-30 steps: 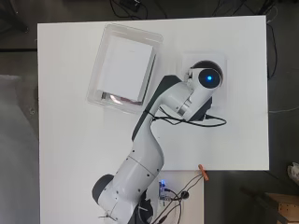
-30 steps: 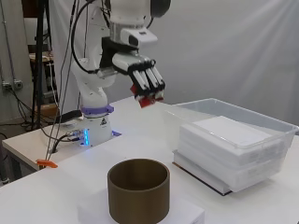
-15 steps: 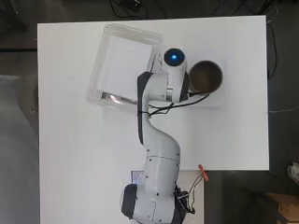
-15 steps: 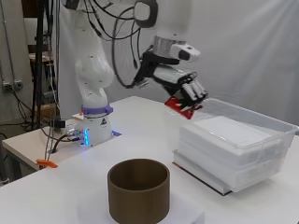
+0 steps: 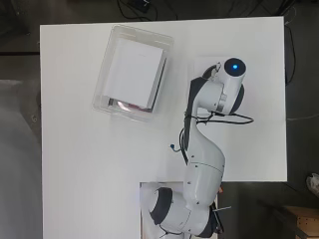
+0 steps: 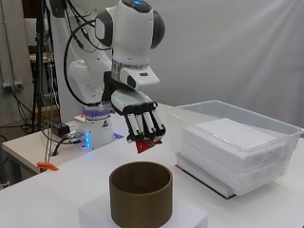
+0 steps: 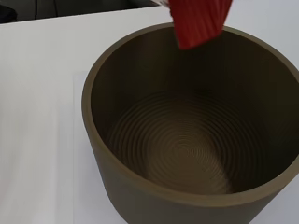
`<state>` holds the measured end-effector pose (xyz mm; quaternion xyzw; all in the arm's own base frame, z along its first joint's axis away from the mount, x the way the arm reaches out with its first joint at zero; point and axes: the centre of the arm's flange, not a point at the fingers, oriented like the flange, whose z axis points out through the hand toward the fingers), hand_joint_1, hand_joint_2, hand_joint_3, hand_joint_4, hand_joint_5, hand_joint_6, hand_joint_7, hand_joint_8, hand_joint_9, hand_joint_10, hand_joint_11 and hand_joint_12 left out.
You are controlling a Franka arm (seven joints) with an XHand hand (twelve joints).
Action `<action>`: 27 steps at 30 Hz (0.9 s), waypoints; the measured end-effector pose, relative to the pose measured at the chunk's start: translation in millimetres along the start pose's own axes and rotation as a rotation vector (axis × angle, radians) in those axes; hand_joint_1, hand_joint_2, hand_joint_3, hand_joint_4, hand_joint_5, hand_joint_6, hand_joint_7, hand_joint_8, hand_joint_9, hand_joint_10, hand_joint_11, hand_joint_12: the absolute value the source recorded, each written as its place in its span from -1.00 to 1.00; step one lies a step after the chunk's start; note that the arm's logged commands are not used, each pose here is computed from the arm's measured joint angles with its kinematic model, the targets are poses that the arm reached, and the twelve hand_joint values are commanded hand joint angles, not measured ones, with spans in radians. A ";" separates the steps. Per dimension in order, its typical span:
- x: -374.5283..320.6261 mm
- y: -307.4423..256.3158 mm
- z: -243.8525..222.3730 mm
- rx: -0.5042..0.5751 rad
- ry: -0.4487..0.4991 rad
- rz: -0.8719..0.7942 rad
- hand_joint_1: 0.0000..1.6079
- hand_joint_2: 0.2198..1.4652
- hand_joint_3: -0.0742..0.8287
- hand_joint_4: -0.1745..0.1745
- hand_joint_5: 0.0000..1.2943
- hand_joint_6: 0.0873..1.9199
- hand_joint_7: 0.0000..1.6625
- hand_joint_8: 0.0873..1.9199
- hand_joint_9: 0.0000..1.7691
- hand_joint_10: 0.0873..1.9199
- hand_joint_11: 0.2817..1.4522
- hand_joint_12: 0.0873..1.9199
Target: Teleoperate dual arm-hand system to remove items from a box
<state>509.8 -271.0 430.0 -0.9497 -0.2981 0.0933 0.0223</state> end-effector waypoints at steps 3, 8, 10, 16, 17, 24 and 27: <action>0.1 2.2 0.4 -0.003 0.005 0.003 0.04 0.74 -0.83 1.00 -0.01 0.56 -0.13 0.96 0.15 1.00 -0.30 0.70; -0.2 1.4 -1.6 0.000 0.006 0.000 -0.67 0.28 -0.85 -0.05 -0.82 -0.80 -0.76 -0.65 -0.50 -0.57 -0.71 -0.65; -1.1 -6.1 -19.2 0.005 0.024 -0.013 -0.89 0.13 -0.86 -0.18 -0.96 -1.00 -0.94 -0.99 -0.67 -0.95 -0.77 -0.97; -30.2 -36.5 -102.3 -0.131 -0.053 0.127 -0.85 0.04 -0.85 -0.08 -0.99 -1.00 -0.92 -1.00 -0.69 -1.00 -0.74 -1.00; -47.0 -25.0 -95.1 -0.133 -0.092 0.180 -0.82 0.03 -0.85 -0.07 -0.98 -1.00 -0.90 -1.00 -0.68 -1.00 -0.73 -1.00; -253.1 27.3 -53.9 -0.047 -0.109 0.492 -0.81 0.01 -0.84 -0.10 -0.87 -1.00 -0.82 -1.00 -0.64 -1.00 -0.75 -1.00; -189.9 13.0 -62.5 -0.057 -0.017 0.290 -0.83 0.00 -0.84 -0.09 -0.85 -1.00 -0.80 -1.00 -0.63 -1.00 -0.75 -1.00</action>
